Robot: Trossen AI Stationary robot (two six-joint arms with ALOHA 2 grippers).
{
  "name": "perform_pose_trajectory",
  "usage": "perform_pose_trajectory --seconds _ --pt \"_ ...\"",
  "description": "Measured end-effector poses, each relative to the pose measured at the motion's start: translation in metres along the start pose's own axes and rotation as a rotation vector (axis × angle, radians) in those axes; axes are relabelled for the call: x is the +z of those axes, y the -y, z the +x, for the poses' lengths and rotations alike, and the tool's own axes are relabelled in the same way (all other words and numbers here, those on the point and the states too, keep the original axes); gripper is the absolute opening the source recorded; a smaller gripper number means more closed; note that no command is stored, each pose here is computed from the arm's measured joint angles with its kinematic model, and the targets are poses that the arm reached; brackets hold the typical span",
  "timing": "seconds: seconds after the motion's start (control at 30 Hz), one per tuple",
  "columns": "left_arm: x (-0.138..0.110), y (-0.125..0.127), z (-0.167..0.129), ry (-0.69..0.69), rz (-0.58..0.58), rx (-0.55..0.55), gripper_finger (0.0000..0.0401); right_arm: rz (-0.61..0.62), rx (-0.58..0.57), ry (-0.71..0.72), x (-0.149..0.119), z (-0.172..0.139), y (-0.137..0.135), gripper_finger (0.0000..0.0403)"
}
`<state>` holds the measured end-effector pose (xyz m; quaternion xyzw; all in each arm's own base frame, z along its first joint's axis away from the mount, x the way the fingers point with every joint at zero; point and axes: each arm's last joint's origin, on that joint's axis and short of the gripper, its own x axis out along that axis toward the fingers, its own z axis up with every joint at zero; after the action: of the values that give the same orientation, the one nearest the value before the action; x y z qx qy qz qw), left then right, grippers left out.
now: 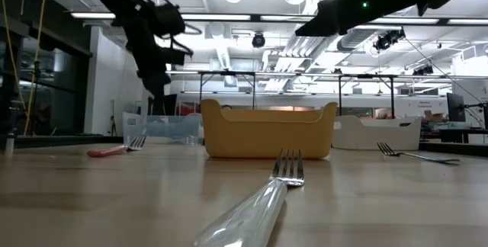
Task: Sort silverware by color (type)
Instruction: Put the blue fork into the yellow bin
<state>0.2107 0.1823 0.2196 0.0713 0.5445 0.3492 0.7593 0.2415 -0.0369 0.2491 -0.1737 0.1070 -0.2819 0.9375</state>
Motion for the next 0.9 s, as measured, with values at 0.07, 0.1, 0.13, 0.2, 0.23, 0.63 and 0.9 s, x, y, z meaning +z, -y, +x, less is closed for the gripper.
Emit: perform_pose_trajectory --seconds 0.07,0.1,0.13,0.2,0.23,0.63,0.9 --pt "-0.002 0.007 -0.01 0.066 -0.017 -0.004 0.0003 -0.023 -0.038 -0.013 0.001 -0.002 -0.002 0.0" --pt "-0.003 0.01 -0.015 0.098 -0.03 -0.006 0.0002 -0.029 -0.045 -0.015 0.001 -0.002 -0.003 0.0" --pt "-0.005 0.015 -0.019 0.126 -0.038 -0.009 0.0001 -0.03 -0.046 -0.015 0.001 -0.003 -0.003 0.0" --pt "-0.01 0.025 -0.027 0.173 -0.043 -0.022 0.0001 -0.013 -0.038 -0.012 0.002 -0.004 -0.005 0.0" --pt "-0.012 0.03 -0.03 0.202 -0.044 -0.028 0.0001 -0.004 -0.032 -0.016 0.002 -0.004 -0.006 0.0" --pt "-0.036 0.089 -0.034 0.523 -0.145 -0.153 0.0001 0.095 -0.03 -0.261 0.019 -0.005 -0.001 0.0005" --pt "-0.044 0.095 -0.03 0.711 -0.201 -0.26 0.0001 0.151 -0.113 -0.31 0.011 0.005 0.02 0.0034"
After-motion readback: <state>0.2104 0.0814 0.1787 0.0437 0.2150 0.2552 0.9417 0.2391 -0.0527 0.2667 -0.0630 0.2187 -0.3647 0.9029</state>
